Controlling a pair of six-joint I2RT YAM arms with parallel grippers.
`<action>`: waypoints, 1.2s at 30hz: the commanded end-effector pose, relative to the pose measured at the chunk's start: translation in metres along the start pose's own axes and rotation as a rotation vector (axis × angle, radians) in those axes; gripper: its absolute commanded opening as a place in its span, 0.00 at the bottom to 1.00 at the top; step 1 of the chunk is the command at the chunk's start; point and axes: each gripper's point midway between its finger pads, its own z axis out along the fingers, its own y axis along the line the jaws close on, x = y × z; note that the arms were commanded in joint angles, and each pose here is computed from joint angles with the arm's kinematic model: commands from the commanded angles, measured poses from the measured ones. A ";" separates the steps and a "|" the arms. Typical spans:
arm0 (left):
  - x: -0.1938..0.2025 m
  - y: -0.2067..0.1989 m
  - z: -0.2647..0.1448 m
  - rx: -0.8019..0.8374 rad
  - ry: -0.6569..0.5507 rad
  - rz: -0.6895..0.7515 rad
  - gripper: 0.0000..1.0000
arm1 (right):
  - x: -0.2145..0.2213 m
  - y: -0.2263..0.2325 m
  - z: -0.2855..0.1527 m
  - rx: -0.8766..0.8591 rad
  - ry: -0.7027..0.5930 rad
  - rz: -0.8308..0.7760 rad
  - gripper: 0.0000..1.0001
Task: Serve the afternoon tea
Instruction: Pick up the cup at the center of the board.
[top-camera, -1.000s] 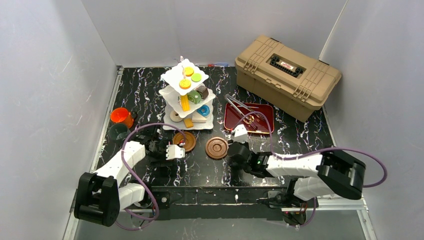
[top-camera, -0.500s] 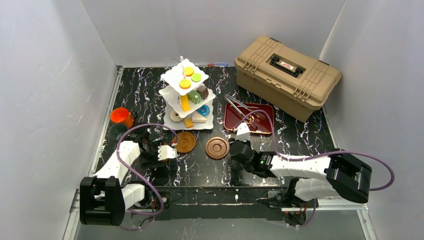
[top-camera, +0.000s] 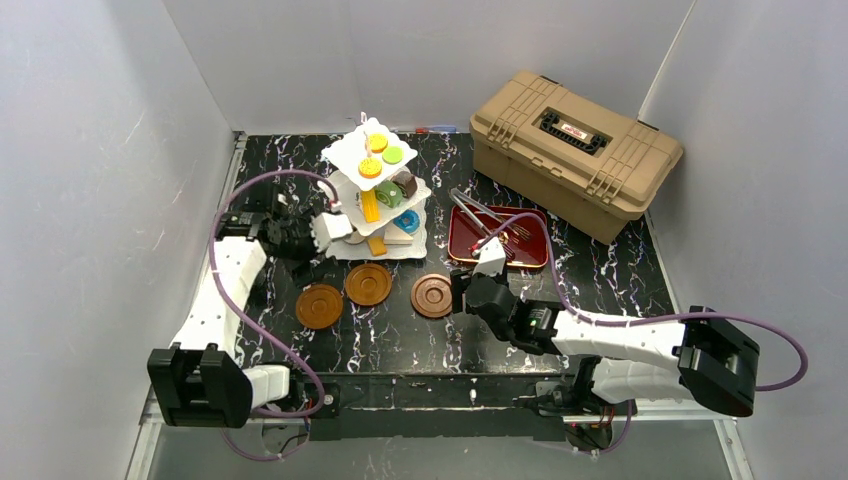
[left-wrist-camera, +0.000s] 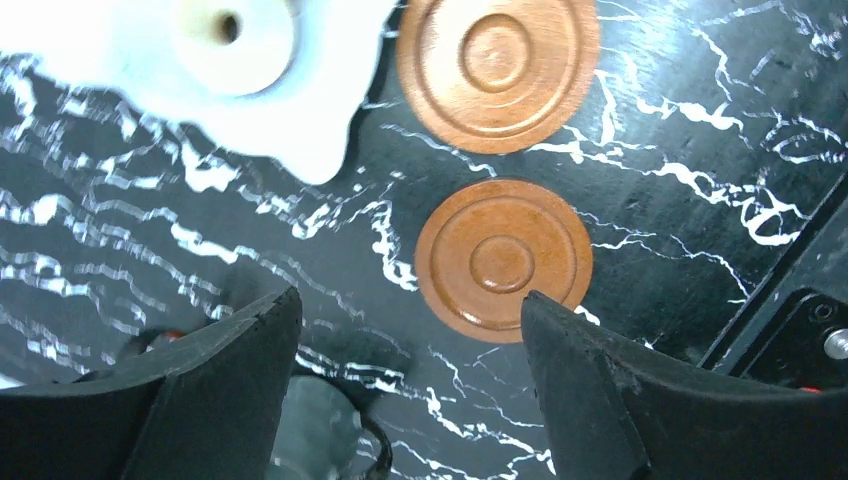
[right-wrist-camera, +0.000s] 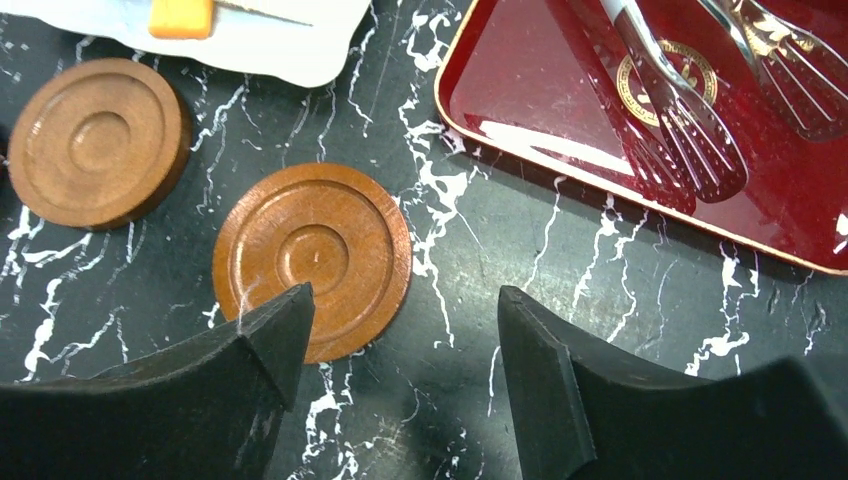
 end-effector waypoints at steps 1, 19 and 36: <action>0.005 0.012 -0.032 -0.033 -0.033 -0.258 0.79 | -0.038 0.017 -0.007 -0.044 -0.081 0.042 0.77; 0.162 0.077 -0.099 -0.249 0.175 -0.797 0.72 | -0.044 0.042 -0.023 -0.137 -0.043 -0.012 0.86; 0.212 0.088 -0.041 -0.171 0.148 -0.924 0.49 | -0.066 0.049 -0.032 -0.133 -0.060 -0.006 0.90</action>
